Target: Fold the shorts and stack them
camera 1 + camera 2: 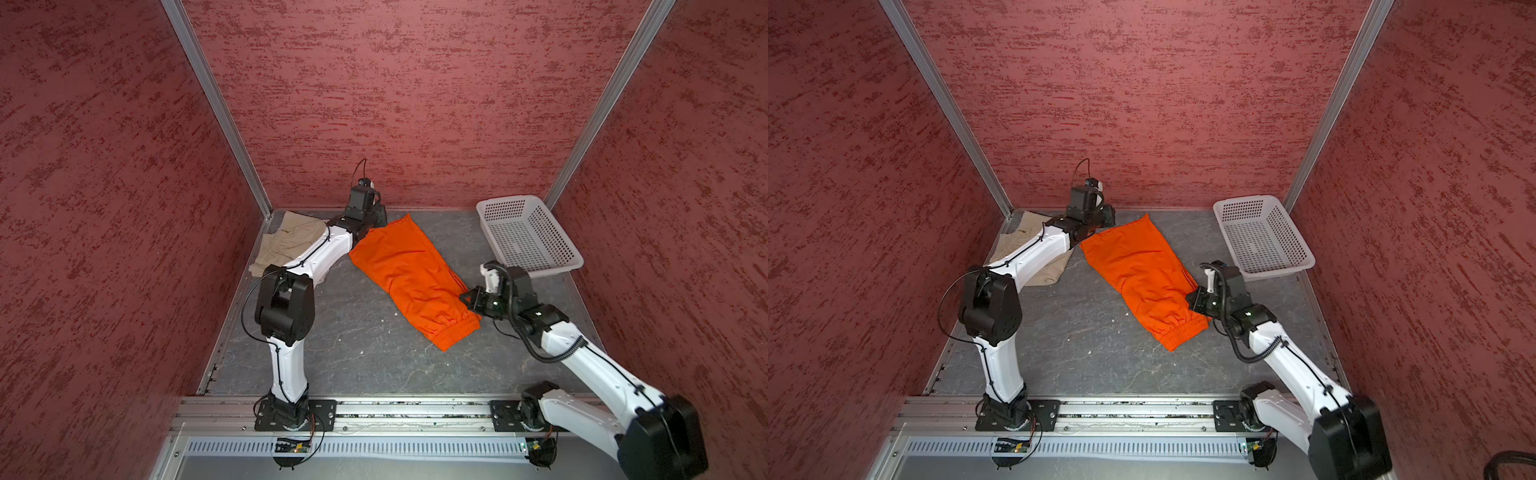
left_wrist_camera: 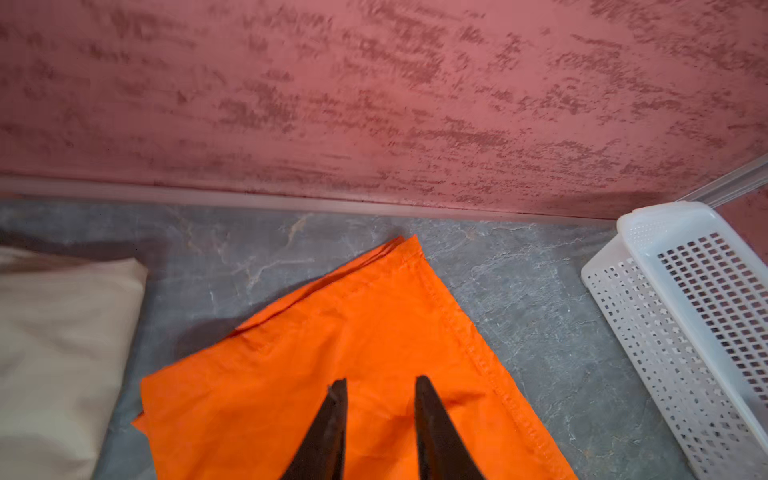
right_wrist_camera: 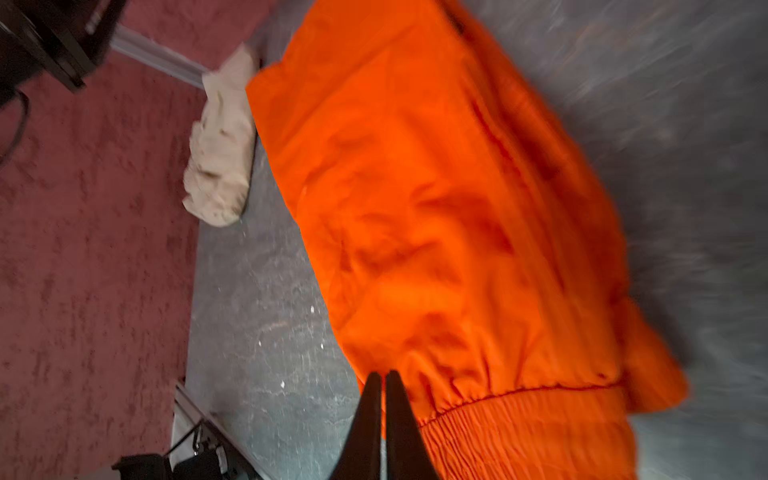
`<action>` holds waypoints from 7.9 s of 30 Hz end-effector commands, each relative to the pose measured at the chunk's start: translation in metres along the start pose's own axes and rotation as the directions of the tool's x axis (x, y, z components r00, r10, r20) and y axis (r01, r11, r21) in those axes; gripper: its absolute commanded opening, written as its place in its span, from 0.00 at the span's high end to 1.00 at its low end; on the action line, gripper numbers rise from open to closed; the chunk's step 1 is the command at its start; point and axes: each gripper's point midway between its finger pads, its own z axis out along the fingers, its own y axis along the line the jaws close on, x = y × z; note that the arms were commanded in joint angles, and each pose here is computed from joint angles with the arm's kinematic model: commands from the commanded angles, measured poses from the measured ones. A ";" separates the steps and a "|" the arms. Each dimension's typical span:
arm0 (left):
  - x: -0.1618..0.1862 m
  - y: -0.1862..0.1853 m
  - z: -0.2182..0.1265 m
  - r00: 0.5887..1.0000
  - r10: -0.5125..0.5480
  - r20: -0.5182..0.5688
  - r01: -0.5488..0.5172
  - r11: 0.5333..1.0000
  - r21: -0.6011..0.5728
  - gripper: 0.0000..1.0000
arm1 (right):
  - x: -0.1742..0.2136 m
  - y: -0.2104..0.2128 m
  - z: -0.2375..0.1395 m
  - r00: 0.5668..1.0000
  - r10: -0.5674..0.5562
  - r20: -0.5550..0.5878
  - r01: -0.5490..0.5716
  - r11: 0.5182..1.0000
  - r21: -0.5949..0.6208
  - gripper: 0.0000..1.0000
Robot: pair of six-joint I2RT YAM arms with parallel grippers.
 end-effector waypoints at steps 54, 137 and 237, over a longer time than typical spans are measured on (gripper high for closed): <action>0.166 0.083 0.038 0.893 -0.371 -0.254 0.324 0.923 -0.209 0.90 | 0.082 -0.054 0.083 0.967 0.049 -0.250 -0.011 0.989 0.150 0.86; 0.190 -0.134 -0.173 0.684 0.714 0.151 -0.670 0.533 0.517 0.41 | -0.136 -0.016 -0.001 0.969 0.028 0.246 0.007 0.990 -0.139 0.67; 0.288 -0.234 -0.138 0.695 0.655 0.297 -0.633 0.361 0.685 0.48 | 0.021 -0.135 -0.016 0.868 0.481 0.126 -0.479 0.876 -0.046 0.85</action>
